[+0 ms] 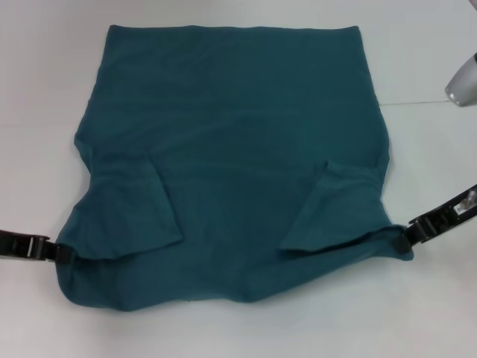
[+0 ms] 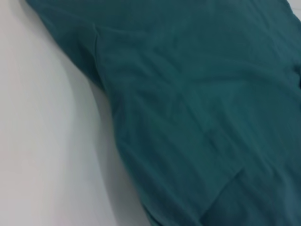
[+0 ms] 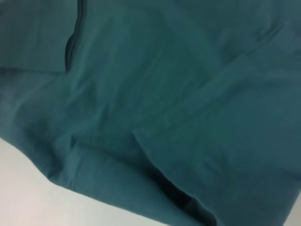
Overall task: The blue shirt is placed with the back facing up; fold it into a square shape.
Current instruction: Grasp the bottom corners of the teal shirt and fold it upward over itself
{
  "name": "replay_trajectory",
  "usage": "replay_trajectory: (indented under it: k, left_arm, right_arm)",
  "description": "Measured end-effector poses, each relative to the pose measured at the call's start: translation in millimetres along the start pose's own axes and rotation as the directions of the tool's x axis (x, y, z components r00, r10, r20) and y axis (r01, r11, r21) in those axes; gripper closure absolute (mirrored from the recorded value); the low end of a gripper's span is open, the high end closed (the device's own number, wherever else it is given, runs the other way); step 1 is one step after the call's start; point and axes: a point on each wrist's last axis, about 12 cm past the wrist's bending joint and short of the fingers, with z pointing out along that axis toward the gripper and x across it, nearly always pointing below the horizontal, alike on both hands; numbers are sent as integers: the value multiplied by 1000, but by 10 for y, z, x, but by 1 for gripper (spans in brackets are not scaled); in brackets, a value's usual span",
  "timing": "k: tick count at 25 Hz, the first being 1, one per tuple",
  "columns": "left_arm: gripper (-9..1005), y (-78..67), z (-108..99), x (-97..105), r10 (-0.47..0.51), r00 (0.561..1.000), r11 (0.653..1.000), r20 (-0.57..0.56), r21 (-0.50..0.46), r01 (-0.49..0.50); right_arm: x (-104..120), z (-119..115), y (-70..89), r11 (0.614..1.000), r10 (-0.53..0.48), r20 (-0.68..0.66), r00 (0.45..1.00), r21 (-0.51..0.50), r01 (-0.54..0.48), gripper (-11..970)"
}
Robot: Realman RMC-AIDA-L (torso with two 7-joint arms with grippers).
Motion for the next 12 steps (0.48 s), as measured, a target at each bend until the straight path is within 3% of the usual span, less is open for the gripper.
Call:
replay_trajectory:
  k: [12]
  left_arm:
    - [970,-118,-87,-38,15,989,999,-149,39,-10]
  right_arm:
    - [34,-197,107,995,-98,-85,992,-35,95,905]
